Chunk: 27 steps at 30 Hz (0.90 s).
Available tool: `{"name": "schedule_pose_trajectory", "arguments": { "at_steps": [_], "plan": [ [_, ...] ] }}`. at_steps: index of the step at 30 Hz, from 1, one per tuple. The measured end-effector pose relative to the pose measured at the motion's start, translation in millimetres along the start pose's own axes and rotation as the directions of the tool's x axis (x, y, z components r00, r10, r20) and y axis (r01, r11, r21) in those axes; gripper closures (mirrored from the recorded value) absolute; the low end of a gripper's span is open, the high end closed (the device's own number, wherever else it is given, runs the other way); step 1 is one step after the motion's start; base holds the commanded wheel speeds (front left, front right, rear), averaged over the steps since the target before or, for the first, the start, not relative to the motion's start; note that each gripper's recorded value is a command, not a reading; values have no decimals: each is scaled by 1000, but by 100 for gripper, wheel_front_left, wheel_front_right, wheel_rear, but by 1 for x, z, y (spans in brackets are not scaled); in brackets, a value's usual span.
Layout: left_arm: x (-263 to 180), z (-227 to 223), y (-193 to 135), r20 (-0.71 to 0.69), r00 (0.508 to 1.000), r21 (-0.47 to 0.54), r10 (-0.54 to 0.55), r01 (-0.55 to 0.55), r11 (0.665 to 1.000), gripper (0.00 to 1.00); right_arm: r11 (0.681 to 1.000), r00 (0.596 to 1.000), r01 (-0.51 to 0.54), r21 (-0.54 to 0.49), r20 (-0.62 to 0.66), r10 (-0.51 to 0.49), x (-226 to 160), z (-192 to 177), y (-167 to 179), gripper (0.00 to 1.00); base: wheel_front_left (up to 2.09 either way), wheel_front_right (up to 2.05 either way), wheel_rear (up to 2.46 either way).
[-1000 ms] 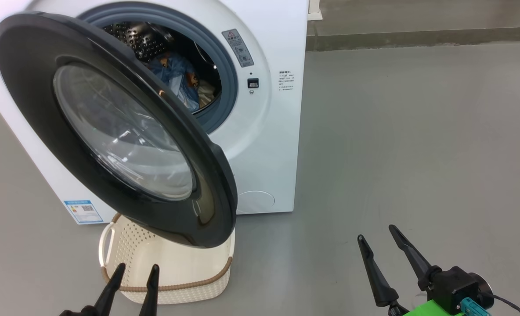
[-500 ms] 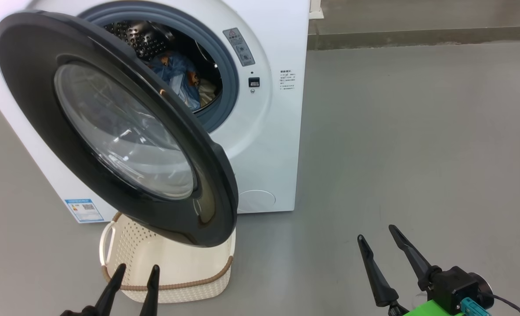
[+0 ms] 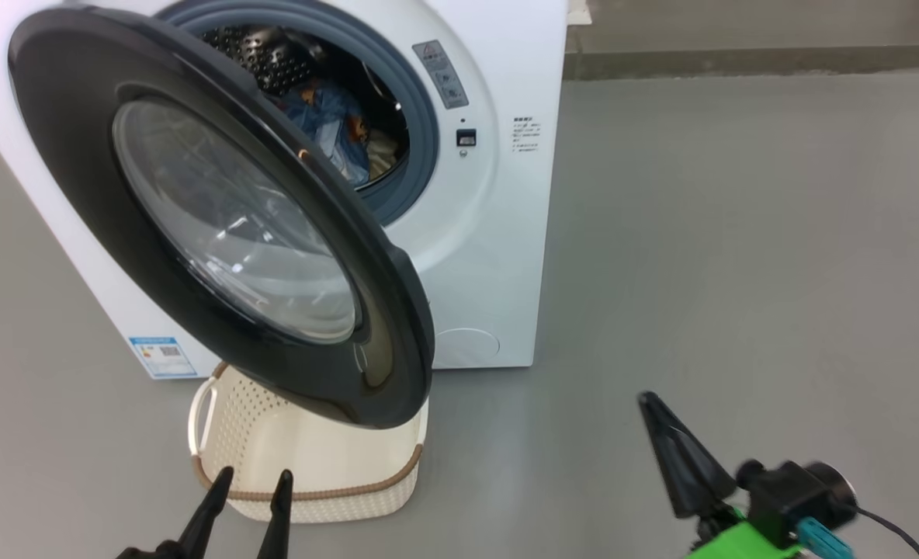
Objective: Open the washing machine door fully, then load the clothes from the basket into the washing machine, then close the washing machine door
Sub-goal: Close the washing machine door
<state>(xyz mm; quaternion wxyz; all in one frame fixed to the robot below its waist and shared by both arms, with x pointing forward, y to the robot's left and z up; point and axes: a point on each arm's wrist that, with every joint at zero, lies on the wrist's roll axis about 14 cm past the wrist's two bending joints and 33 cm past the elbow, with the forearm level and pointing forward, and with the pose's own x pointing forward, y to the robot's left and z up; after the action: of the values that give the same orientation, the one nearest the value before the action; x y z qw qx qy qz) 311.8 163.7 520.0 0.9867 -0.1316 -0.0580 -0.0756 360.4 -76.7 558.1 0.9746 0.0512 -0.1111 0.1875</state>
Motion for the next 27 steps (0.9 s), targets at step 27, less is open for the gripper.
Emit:
{"name": "schedule_pose_trajectory", "arguments": {
  "at_steps": [27],
  "plan": [
    [20,-10,25,-32,994,-9,107,-107,994,0,797,797,-604,-4,-24,604,95,-33,144,100,0,0,0]
  ]
}}
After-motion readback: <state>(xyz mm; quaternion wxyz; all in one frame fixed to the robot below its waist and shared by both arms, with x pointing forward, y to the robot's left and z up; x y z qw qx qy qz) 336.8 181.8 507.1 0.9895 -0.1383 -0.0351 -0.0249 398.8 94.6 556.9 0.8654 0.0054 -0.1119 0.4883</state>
